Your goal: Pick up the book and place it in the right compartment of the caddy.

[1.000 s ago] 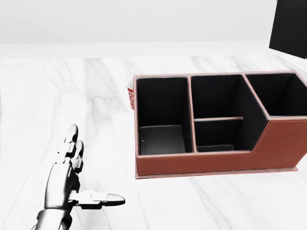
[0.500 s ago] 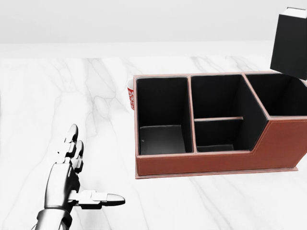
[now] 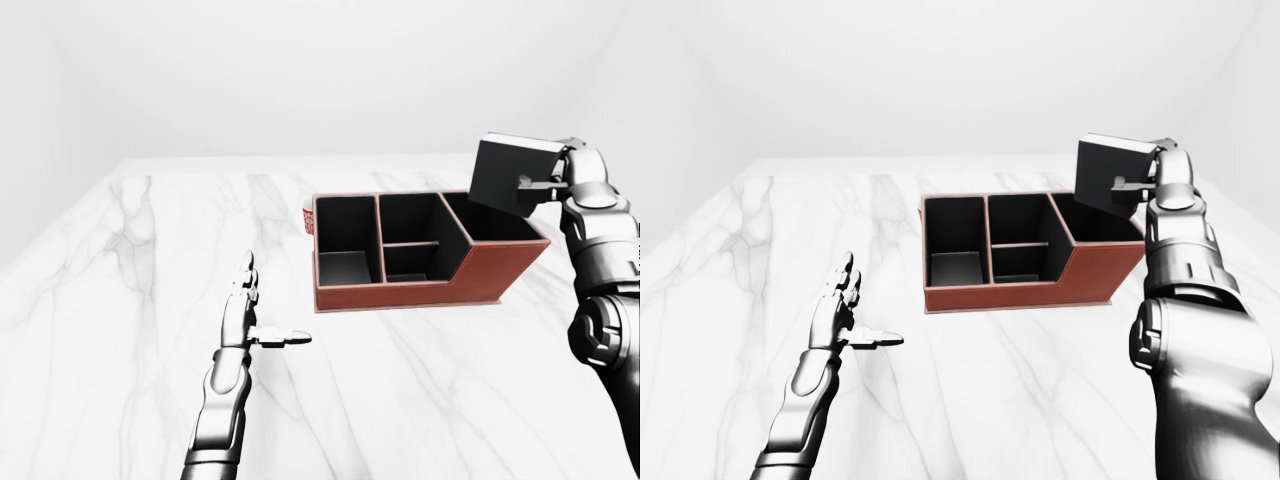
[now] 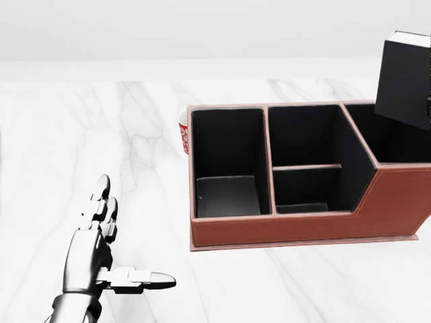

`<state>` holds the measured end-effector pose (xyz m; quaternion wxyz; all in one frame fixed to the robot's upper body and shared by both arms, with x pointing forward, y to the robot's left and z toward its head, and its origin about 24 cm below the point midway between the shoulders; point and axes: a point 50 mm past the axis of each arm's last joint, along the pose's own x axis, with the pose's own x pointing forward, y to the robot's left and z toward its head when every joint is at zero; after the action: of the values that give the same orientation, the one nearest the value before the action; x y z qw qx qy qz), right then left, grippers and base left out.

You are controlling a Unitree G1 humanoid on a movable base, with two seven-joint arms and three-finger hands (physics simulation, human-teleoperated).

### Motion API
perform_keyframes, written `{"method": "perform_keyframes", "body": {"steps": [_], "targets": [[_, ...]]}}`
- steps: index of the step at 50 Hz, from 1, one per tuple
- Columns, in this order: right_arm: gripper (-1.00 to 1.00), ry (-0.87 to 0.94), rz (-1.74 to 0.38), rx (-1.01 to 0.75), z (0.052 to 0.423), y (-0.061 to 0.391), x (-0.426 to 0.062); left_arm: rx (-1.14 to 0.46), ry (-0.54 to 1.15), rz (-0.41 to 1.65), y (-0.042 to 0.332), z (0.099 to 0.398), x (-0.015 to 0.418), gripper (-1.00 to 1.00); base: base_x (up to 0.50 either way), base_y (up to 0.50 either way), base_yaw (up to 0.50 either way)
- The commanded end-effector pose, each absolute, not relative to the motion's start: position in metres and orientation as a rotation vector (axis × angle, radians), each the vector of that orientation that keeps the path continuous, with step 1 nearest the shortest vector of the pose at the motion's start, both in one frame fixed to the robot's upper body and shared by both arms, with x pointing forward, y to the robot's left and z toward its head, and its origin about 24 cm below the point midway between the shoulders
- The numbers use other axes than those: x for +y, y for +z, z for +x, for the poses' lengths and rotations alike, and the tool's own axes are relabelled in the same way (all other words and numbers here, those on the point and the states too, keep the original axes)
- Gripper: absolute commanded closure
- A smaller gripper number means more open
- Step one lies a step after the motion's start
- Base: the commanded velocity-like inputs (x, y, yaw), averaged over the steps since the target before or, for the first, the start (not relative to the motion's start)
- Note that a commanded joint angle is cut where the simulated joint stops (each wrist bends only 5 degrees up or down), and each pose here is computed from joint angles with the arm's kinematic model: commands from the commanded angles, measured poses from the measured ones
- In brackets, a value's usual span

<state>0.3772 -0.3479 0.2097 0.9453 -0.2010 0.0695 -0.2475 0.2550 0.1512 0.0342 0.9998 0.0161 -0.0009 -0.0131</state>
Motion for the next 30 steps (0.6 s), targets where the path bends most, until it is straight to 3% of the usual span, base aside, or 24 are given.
{"method": "perform_keyframes", "body": {"steps": [1, 30], "targets": [[1.00, -0.536, -0.320, 0.059, 0.3777, 0.2218, -0.3475, -0.002, -0.027, 0.033, 0.0341, 0.2551, 0.1511, -1.00, 0.00, 0.00, 0.00], [1.00, -0.532, -0.318, 0.062, 0.3818, 0.2182, -0.3403, -0.001, -0.028, 0.034, 0.0339, 0.2551, 0.1508, -1.00, 0.00, 0.00, 0.00]]}}
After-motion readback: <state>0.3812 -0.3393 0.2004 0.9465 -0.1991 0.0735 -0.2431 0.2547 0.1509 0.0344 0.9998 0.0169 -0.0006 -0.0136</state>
